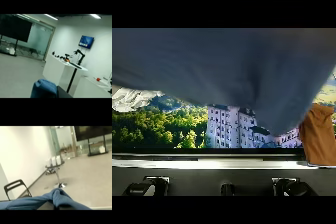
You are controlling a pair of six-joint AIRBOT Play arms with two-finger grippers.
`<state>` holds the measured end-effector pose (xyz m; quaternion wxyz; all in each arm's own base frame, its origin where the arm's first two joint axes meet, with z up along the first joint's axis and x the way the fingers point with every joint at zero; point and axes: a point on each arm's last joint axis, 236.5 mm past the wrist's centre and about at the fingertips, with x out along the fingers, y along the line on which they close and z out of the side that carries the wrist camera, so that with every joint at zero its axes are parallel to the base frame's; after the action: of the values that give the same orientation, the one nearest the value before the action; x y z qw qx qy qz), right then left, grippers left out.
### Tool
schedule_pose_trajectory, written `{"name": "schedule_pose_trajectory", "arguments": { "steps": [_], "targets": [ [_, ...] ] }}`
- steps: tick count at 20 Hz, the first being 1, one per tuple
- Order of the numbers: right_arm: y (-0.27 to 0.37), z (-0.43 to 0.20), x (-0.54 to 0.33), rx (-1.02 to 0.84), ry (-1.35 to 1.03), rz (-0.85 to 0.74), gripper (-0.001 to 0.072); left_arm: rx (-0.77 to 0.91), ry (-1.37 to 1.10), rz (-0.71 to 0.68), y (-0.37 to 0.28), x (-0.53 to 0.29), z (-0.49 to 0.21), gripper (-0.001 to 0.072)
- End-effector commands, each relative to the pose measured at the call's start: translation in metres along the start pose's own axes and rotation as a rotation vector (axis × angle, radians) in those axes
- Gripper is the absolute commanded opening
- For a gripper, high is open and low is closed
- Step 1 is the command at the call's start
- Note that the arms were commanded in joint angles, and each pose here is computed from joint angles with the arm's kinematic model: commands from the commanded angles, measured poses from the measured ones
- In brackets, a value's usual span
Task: Fold the shirts.
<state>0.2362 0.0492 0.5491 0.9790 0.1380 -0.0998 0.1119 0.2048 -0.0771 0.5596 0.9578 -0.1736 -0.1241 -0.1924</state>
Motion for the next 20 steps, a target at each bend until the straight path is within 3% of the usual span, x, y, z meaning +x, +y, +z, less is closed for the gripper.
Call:
{"name": "schedule_pose_trajectory", "arguments": {
  "steps": [1, 4, 8, 10, 13, 17, 20],
  "targets": [
    [0.000, 0.012, -0.007, 0.013, -0.025, -0.002, 0.0049, 0.040, -0.009, 0.044, 0.009, -0.003, 0.003, 0.0026],
    [-0.019, -0.051, 0.024, -0.014, 0.195, -0.096, 0.0049, 0.116, 0.216, 0.227, 0.076, 0.027, -0.057, 0.0026],
    [-0.064, -0.172, 0.111, -0.115, 0.485, -0.302, 0.0049, 0.104, 0.537, 0.397, 0.181, 0.085, -0.187, 0.0028],
    [-0.081, -0.223, 0.170, -0.155, 0.499, -0.359, 0.0051, 0.072, 0.647, 0.438, 0.225, 0.112, -0.253, 0.0028],
    [-0.103, -0.313, 0.235, -0.047, 0.543, -0.375, 0.0051, 0.013, 0.845, 0.488, 0.277, 0.130, -0.353, 0.0028],
    [-0.136, -0.447, 0.235, 0.075, 0.817, -0.478, 0.0051, -0.093, 1.113, 0.528, 0.310, 0.112, -0.466, 0.0028],
    [-0.135, -0.509, 0.216, 0.148, 0.988, -0.510, 0.0051, -0.165, 1.303, 0.531, 0.309, 0.086, -0.529, 0.0028]
  ]
}}
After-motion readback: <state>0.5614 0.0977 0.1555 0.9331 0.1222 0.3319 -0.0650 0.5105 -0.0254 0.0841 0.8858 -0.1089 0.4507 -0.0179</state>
